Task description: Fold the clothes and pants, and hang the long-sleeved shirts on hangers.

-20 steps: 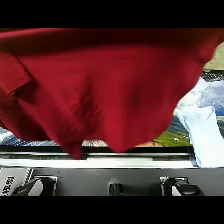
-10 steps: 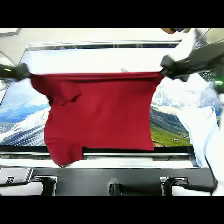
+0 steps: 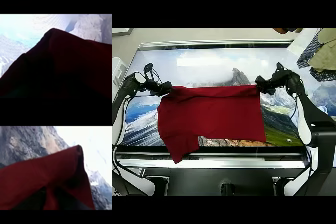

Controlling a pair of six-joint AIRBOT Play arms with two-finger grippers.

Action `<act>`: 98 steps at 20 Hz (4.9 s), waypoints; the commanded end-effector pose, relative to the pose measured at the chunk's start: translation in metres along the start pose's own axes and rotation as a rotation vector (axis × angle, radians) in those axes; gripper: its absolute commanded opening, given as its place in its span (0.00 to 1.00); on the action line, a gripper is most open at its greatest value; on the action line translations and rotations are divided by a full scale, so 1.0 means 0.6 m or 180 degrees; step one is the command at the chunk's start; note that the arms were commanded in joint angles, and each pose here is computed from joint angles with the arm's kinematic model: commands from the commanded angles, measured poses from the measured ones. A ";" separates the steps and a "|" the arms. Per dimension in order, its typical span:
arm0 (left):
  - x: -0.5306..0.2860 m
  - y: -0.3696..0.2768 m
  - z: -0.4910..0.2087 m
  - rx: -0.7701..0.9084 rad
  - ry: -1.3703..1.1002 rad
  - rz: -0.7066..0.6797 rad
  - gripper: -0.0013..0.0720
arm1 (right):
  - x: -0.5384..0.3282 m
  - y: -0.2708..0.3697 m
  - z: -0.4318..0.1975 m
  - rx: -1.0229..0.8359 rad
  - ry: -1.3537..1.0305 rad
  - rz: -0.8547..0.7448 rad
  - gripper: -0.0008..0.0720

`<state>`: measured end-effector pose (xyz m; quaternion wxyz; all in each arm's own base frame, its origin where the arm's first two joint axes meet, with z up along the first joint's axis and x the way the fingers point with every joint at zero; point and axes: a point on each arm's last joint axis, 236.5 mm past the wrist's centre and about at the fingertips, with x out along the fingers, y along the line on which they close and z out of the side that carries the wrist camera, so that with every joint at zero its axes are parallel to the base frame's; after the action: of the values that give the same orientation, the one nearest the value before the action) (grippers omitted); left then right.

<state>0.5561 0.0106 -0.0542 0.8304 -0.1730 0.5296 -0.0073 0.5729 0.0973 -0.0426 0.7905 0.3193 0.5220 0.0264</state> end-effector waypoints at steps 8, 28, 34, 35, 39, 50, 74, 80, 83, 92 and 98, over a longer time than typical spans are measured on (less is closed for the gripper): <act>-0.220 0.092 0.009 -0.0486 0.0188 -0.0167 0.91 | -0.261 -0.071 -0.025 -0.0562 0.0600 -0.0091 0.84; -0.263 0.191 -0.179 -0.1359 0.0379 -0.0122 0.91 | -0.178 -0.240 -0.433 0.0443 0.1468 0.0369 0.83; -0.264 0.191 -0.181 -0.1361 0.0398 -0.0126 0.91 | -0.137 -0.208 -0.470 0.0279 0.1614 0.0299 0.61; -0.265 0.190 -0.185 -0.1349 0.0426 -0.0131 0.91 | -0.135 -0.209 -0.465 0.0306 0.1579 0.0288 0.37; -0.261 0.206 -0.244 -0.1277 0.0643 -0.0180 0.90 | -0.146 -0.200 -0.446 0.0245 0.1414 0.0299 0.05; -0.158 0.177 -0.427 -0.1678 0.0817 -0.0524 0.85 | -0.182 -0.167 -0.431 0.0174 0.1243 0.0391 0.05; -0.219 0.039 -0.182 -0.0629 -0.0087 -0.0821 0.03 | -0.274 0.008 -0.221 -0.0787 -0.0123 0.0712 0.05; -0.568 -0.073 0.042 0.0163 -0.1640 -0.0408 0.03 | -0.543 0.186 -0.061 -0.1653 -0.1367 0.0647 0.05; -0.790 -0.103 0.037 0.0304 -0.2436 -0.0096 0.03 | -0.736 0.261 -0.075 -0.1920 -0.2027 0.0769 0.05; -1.059 -0.095 -0.119 0.0158 -0.3562 0.0506 0.03 | -1.062 0.299 -0.237 -0.1838 -0.3397 0.1317 0.05; -0.931 -0.104 -0.083 0.0330 -0.2808 0.0286 0.03 | -0.926 0.267 -0.154 -0.1556 -0.2703 0.0914 0.05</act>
<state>0.2545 0.0565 0.4684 0.9866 -0.1002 0.0676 0.1093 0.2556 0.0654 0.5021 0.9760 0.1636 0.0188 0.1422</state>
